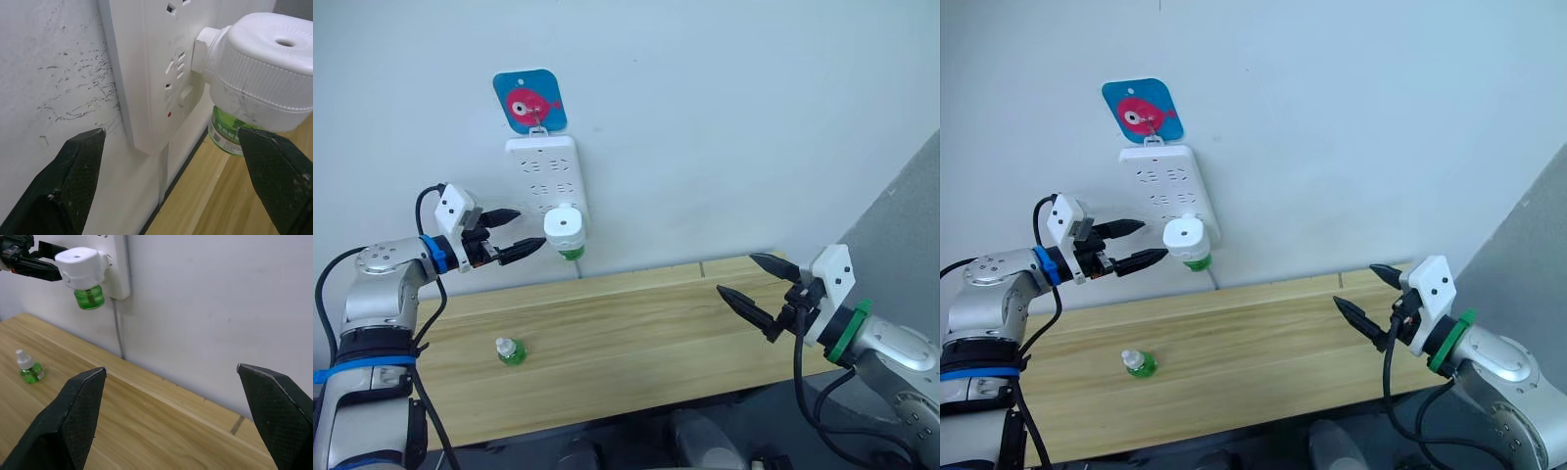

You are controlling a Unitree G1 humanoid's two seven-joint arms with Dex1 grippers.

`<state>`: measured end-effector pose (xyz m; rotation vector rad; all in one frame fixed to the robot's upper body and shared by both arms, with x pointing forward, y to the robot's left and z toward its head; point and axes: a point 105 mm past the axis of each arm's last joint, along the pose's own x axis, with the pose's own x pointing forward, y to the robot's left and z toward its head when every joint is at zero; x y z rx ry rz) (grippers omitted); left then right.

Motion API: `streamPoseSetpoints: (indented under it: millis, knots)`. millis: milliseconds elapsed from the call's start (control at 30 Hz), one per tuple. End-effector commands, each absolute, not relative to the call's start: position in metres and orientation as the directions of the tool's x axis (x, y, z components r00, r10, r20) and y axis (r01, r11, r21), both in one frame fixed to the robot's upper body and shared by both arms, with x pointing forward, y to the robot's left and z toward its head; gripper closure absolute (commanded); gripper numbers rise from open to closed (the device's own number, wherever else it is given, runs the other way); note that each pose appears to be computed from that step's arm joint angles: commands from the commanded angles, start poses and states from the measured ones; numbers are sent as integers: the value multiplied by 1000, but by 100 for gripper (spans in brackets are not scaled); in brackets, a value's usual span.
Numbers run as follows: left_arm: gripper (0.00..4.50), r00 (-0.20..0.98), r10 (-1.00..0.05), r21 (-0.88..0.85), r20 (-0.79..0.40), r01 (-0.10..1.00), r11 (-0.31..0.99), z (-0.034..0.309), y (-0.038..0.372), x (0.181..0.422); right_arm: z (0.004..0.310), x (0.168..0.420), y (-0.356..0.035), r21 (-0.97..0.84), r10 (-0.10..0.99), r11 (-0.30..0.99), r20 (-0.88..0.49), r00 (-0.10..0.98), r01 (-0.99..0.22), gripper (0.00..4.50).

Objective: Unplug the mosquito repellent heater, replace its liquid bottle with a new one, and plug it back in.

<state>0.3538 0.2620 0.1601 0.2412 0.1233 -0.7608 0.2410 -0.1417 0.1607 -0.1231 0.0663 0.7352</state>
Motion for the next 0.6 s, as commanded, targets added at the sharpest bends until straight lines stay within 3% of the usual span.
streamPoseSetpoints:
  millis: [33,600]
  knots:
    - [0,718,-675,200,-167,695,690,173,259,358,170,239,-140,-132,669,731,-60,741,-670,4]
    - [0,648,-747,145,-148,762,631,187,239,375,172,235,-140,-136,653,745,-50,756,-653,4]
